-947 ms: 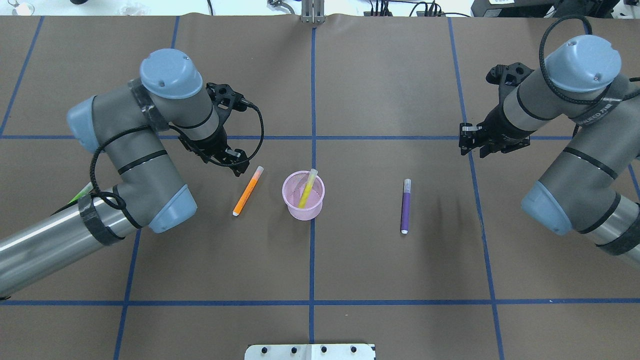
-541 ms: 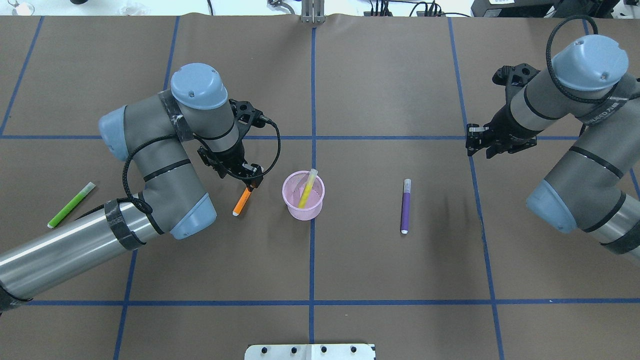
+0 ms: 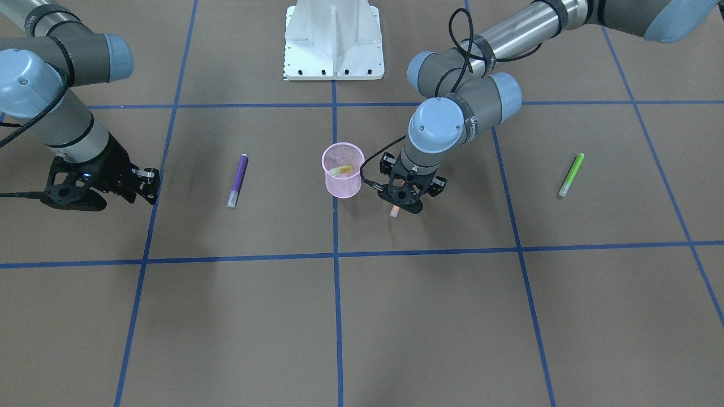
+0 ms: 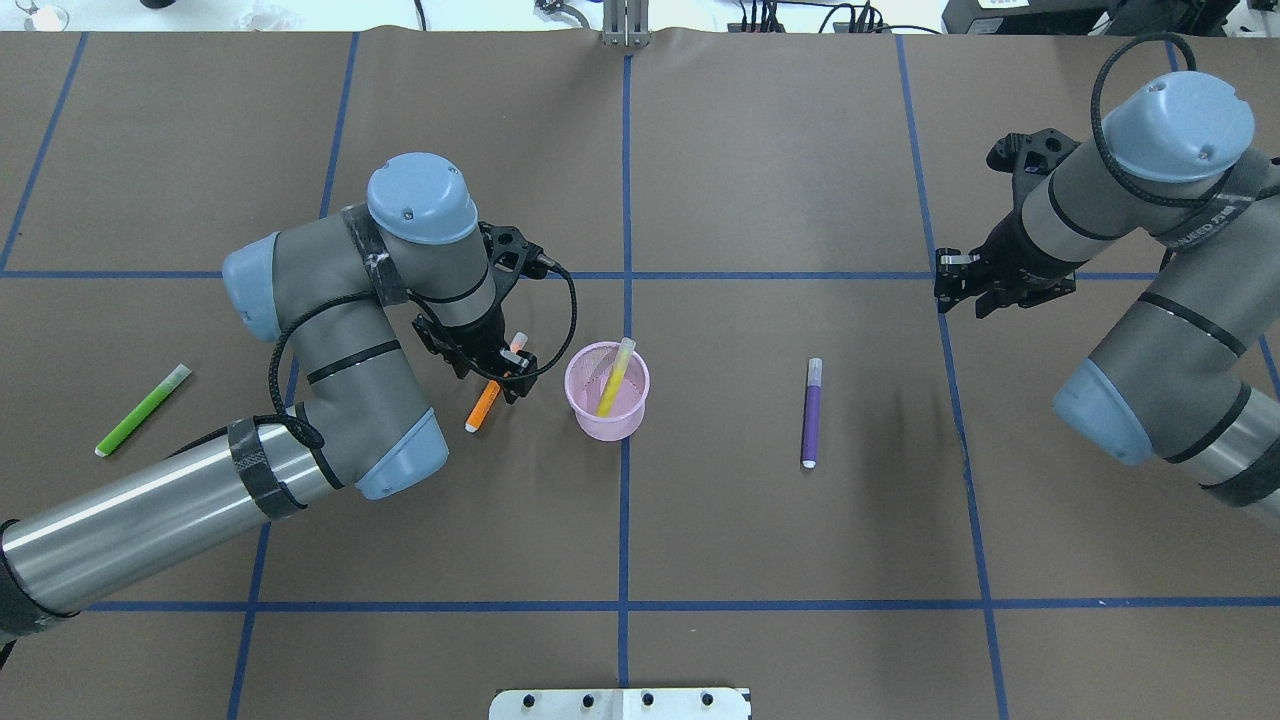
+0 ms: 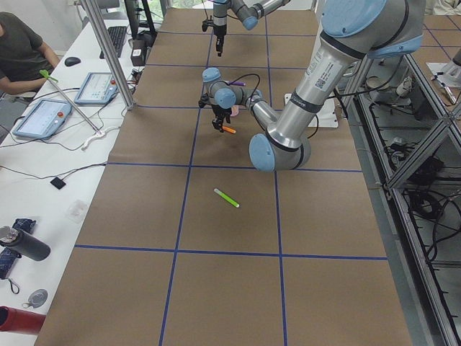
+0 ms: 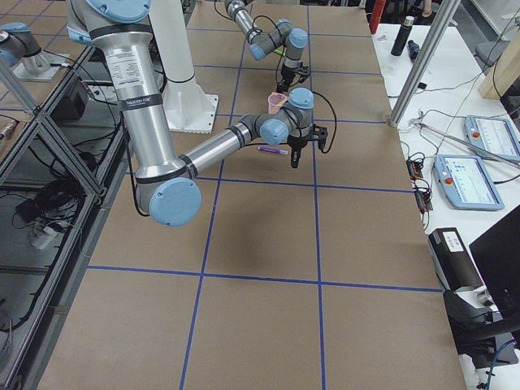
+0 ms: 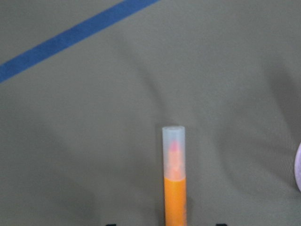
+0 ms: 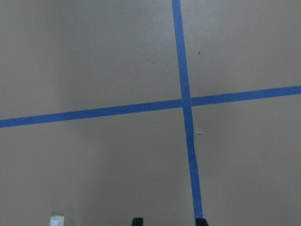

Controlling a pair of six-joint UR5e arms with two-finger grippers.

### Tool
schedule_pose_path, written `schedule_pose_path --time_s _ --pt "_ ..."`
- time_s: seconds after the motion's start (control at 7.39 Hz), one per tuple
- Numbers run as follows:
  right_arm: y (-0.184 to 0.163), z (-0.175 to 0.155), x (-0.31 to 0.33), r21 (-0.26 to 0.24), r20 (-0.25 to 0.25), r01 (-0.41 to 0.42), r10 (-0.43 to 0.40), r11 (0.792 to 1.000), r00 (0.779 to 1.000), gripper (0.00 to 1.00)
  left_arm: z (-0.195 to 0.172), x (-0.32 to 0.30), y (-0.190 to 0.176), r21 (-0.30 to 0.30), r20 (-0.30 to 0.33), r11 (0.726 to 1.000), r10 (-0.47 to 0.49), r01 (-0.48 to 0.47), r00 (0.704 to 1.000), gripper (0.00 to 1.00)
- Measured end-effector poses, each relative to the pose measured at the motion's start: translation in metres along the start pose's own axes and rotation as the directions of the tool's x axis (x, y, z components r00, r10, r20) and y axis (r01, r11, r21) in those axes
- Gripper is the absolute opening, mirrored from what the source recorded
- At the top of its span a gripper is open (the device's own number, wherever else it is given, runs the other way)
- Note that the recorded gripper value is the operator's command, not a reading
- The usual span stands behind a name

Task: Collect pens into pen holder
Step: 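Grasp the orange marker with the left gripper while the right gripper waits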

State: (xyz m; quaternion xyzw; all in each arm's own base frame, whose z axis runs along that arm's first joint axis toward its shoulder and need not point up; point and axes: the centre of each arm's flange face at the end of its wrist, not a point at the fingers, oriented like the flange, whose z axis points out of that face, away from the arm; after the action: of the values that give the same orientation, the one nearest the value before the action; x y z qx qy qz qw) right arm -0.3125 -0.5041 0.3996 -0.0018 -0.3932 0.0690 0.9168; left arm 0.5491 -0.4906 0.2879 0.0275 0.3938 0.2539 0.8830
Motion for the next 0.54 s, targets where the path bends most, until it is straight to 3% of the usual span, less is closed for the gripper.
schedule_pose_path --time_s 0.14,0.54 --pt "-0.0007 0.0011 0.0011 -0.001 -0.002 -0.002 0.002 1.000 1.000 0.48 0.0008 0.0025 -0.0013 0.000 0.001 1.000 0.001 -0.001 1.000 0.54" --pt "-0.0020 0.0015 0.0033 -0.002 -0.005 -0.006 0.006 1.000 1.000 0.48 0.0052 0.0058 -0.0042 0.000 0.015 1.000 0.001 -0.001 1.000 0.53"
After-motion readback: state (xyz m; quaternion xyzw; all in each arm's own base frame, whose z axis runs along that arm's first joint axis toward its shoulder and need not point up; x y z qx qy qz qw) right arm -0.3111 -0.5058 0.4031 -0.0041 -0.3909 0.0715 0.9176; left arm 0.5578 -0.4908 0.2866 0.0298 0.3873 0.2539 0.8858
